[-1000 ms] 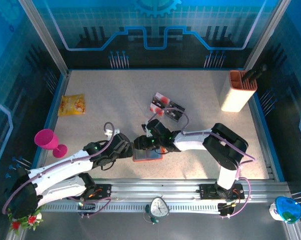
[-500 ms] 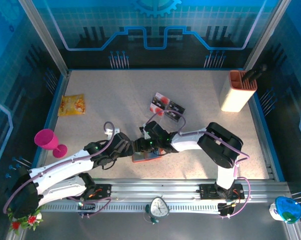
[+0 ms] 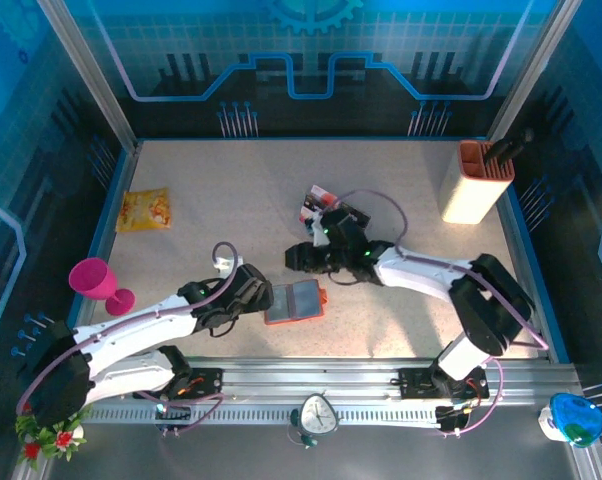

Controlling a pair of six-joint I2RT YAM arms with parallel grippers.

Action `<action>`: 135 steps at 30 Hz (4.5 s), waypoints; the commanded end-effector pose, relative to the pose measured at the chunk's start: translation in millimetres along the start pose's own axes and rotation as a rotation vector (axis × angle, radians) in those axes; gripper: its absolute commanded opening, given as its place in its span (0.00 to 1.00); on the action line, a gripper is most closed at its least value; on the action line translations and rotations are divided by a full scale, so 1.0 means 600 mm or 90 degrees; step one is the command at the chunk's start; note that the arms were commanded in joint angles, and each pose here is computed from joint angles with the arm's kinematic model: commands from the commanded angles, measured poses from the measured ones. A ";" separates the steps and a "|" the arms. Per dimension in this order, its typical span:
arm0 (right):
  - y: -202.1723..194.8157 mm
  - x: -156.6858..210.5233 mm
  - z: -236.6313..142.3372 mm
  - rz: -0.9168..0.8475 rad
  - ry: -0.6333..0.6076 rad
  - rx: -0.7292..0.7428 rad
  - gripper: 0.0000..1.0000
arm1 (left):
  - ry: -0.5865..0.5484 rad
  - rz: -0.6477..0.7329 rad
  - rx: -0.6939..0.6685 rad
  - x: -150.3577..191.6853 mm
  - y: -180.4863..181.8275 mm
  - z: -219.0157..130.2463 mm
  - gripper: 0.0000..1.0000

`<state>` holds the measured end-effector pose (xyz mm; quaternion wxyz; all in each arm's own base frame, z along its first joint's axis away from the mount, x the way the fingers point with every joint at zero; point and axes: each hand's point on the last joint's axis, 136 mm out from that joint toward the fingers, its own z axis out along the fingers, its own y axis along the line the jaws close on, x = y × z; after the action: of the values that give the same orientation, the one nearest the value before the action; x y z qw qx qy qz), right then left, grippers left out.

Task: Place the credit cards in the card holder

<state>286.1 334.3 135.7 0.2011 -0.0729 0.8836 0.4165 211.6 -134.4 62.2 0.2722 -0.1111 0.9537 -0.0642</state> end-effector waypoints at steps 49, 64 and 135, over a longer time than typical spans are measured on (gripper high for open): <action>-0.244 -0.145 -0.099 -0.358 0.187 0.529 0.29 | 0.024 0.034 0.003 -0.014 -0.042 0.015 0.99; -0.226 -0.146 -0.105 -0.365 0.177 0.507 0.14 | 0.031 0.037 0.003 -0.009 -0.045 0.024 0.99; -0.040 0.107 -0.006 -0.047 -0.158 -0.031 0.00 | 0.107 0.028 -0.021 0.060 -0.008 0.045 0.99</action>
<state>229.6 310.8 80.1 0.3004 -0.0730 0.8584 0.4093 202.1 -148.7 29.8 0.2039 -0.0834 0.9740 -0.0520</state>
